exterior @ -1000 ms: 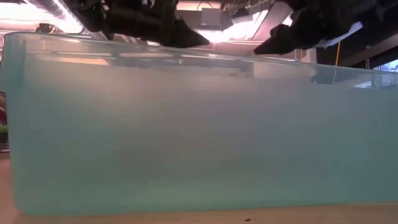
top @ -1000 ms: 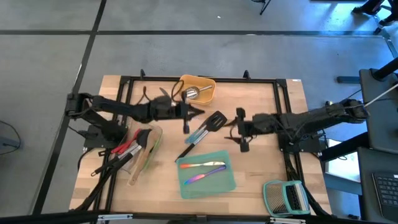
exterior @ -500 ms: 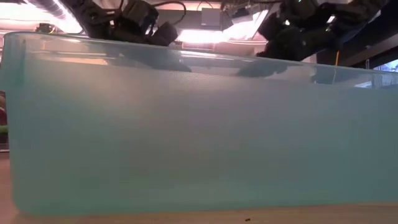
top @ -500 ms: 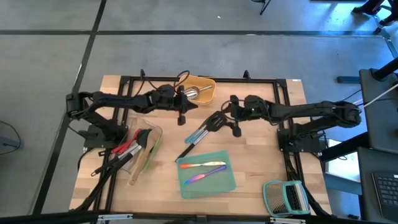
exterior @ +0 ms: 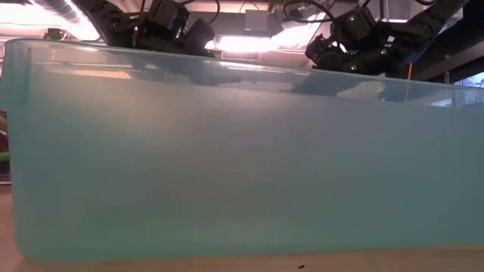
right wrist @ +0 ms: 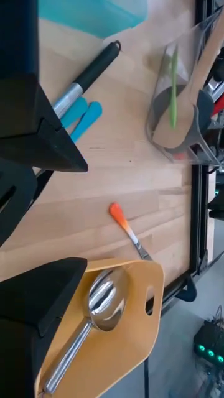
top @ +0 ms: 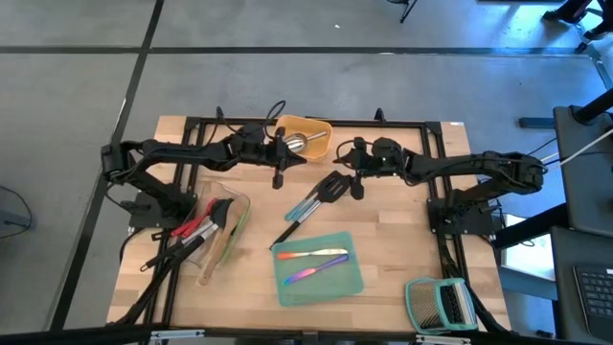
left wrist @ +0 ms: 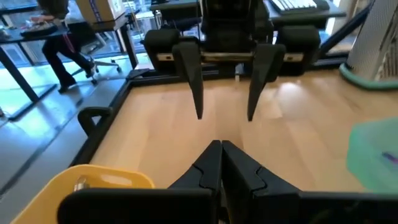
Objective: Pick & Place Kitchen Items
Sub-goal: Put the orange table knife into the green bin
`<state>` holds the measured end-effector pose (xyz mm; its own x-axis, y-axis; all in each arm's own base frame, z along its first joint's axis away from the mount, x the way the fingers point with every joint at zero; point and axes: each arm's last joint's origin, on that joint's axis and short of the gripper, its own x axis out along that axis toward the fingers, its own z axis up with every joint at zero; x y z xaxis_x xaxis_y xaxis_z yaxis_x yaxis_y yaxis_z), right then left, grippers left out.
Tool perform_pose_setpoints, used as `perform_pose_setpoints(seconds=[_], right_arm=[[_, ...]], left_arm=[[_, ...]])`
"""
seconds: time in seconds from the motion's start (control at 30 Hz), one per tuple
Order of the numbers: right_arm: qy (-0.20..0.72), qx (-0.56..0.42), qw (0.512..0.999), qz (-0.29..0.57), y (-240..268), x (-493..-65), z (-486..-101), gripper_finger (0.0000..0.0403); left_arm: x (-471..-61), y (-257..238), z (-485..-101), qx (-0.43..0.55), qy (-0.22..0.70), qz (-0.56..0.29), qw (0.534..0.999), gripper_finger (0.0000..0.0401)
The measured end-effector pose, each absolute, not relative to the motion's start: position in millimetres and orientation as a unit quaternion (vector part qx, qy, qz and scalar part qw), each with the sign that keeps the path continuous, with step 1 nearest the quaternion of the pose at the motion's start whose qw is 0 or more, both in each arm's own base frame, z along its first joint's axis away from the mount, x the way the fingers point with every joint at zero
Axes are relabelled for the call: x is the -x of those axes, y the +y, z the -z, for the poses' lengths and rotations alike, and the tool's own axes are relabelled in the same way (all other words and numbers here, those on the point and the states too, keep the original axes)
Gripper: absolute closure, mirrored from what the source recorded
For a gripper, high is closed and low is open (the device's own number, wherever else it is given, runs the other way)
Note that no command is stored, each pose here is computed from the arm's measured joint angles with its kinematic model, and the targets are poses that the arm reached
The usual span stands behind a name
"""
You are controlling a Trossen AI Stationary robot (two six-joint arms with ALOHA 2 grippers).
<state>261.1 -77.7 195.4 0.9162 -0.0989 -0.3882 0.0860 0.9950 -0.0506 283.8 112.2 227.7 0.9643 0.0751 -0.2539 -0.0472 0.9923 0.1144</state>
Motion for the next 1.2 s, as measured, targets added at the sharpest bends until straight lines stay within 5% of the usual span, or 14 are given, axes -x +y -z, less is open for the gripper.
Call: perform_pose_setpoints(seconds=[0.67, 1.2], right_arm=[[0.177, 0.017, 0.983, 0.047, -77, -263, -199, 0.0163], [0.226, -0.014, 0.973, 0.047, -89, -300, -166, 0.0163]], left_arm=[[-282, 111, -221, -0.027, 0.166, -0.029, 0.985, 0.04], [-279, 110, -213, -0.009, 0.203, -0.03, 0.979, 0.04]])
